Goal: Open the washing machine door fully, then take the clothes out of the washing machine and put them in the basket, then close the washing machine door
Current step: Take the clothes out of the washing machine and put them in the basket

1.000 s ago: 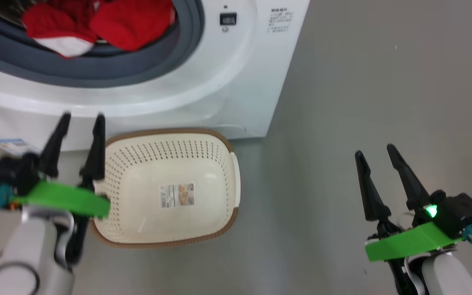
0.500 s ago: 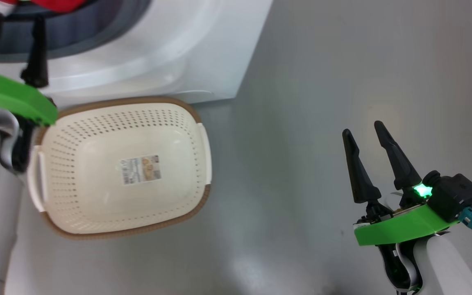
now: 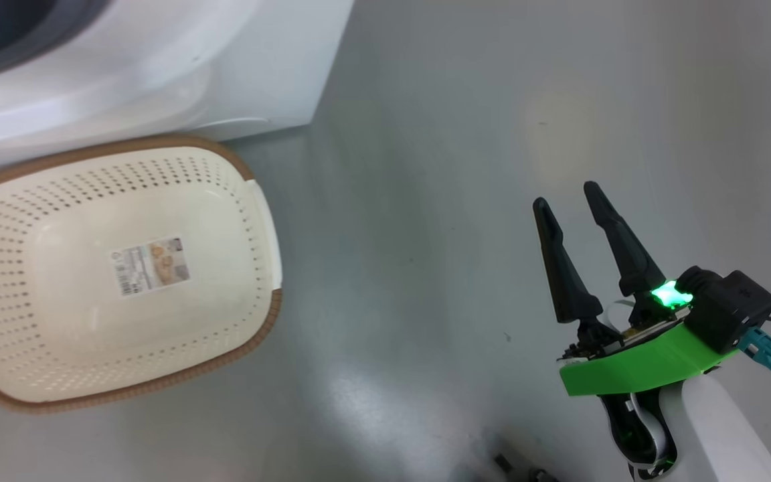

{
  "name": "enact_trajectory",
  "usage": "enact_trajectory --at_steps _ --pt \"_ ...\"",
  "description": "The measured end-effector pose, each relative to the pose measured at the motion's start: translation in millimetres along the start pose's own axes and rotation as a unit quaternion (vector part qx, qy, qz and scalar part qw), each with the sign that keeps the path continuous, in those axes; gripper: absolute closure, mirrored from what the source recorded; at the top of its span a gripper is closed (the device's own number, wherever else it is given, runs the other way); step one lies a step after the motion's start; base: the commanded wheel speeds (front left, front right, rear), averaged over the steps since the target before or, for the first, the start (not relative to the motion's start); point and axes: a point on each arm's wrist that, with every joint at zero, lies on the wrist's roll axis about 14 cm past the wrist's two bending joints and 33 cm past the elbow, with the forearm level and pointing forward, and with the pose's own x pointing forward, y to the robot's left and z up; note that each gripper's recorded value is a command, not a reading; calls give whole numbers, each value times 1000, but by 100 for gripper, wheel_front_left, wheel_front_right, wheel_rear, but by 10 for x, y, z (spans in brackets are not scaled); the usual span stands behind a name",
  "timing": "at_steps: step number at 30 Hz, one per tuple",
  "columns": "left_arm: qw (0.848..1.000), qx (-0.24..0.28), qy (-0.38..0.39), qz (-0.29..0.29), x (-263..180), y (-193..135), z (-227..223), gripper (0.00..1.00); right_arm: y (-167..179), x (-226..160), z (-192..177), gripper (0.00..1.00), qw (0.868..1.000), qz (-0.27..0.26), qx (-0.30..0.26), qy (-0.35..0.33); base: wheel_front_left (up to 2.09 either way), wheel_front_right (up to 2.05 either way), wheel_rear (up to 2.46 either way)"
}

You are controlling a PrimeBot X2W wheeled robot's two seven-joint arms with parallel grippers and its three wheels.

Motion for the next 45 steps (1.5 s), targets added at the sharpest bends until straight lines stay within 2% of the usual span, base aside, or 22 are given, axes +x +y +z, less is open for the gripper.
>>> enact_trajectory --at_steps 6,14,15,16,17,18,31,37,45 --pt "999 6 25 26 155 154 -169 0 -88 -8 -9 0 1000 -12 -5 3 0 0 0" --pt "997 7 78 21 224 103 -478 0 -140 -18 -54 0 1000 -22 3 9 0 0 0" --pt "997 8 80 21 225 103 -480 11 -137 -12 -52 0 1000 -21 3 9 0 0 0" --pt "997 10 79 21 228 110 -467 45 -130 -1 -46 0 1000 -20 3 8 0 0 0" --pt "996 11 82 19 227 112 -465 85 -121 13 -39 0 1000 -18 3 6 0 0 0" --pt "996 12 84 18 223 115 -469 100 -116 19 -39 0 1000 -17 3 6 0 0 0" --pt "999 13 49 10 75 75 -251 100 -35 66 26 0 1000 -4 5 -6 0 0 0" --pt "1000 0 -25 7 -61 43 143 100 69 98 49 0 1000 13 -3 -10 0 0 0" --pt "996 -24 -81 17 -458 22 365 100 178 124 138 0 999 29 -3 -24 0 0 0"
